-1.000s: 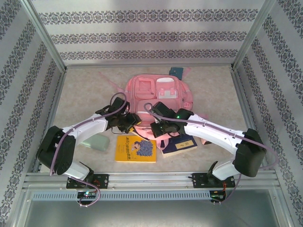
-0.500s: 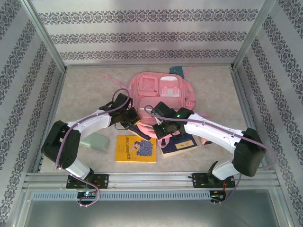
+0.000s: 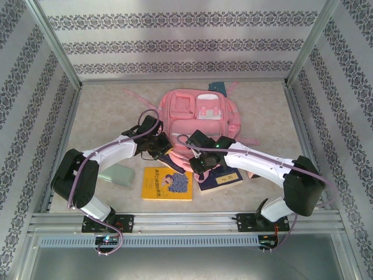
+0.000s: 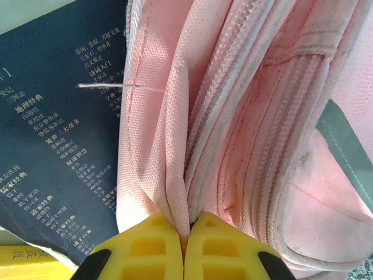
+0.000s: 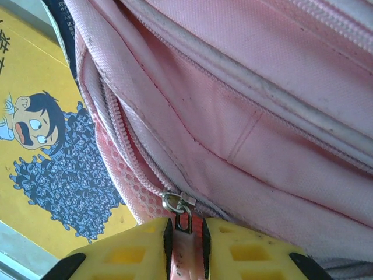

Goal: Pack the student bag

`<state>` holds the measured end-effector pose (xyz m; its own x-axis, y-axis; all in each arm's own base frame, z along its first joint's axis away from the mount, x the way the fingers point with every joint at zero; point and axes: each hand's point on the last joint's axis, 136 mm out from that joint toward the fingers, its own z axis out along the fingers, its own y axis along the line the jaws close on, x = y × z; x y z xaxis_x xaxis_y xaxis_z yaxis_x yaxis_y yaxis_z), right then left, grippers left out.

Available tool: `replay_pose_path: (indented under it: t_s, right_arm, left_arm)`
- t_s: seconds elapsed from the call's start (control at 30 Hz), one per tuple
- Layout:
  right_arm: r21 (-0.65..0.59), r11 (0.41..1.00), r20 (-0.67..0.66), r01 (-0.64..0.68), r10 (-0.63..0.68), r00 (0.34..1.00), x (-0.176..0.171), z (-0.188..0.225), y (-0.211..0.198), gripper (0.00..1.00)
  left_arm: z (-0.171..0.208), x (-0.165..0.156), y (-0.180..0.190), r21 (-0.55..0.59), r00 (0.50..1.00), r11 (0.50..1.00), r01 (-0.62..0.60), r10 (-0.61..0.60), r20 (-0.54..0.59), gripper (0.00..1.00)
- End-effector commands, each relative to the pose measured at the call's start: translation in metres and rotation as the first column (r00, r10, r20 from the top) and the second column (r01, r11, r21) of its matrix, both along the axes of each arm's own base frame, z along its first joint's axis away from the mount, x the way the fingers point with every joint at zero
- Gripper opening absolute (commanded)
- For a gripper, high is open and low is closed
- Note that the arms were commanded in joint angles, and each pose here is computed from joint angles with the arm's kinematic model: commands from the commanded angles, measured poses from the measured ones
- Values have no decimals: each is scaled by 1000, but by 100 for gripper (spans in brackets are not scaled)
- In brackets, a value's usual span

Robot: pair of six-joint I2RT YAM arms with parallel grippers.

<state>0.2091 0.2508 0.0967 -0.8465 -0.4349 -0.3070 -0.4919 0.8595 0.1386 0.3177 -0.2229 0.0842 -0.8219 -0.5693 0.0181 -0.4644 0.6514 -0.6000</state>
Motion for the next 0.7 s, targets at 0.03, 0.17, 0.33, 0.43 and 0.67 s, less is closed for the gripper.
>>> replay_pose_path:
  t_s: [0.03, 0.17, 0.33, 0.43, 0.67]
  right_arm:
    - [-26, 999, -17, 29, -30, 999, -10, -1, -17, 19]
    - [-31, 999, -13, 30, -31, 999, -12, -1, -21, 0]
    - [-51, 998, 9, 28, -27, 1000, -10, 3, -29, 0]
    - [-60, 998, 17, 23, -22, 1000, -9, 6, -35, 0]
    - [-68, 998, 20, 13, -12, 1000, -5, 12, -48, 0]
  left_arm:
    - [15, 6, 10, 27, 999, 999, -20, 19, 43, 0]
    - [17, 8, 11, 36, 998, 999, -21, 19, 52, 0]
    - [21, 10, 19, 58, 998, 998, -26, 23, 59, 0]
    - [26, 12, 30, 71, 997, 996, -48, 43, 70, 0]
    - [45, 21, 53, 77, 991, 993, -91, 83, 103, 0]
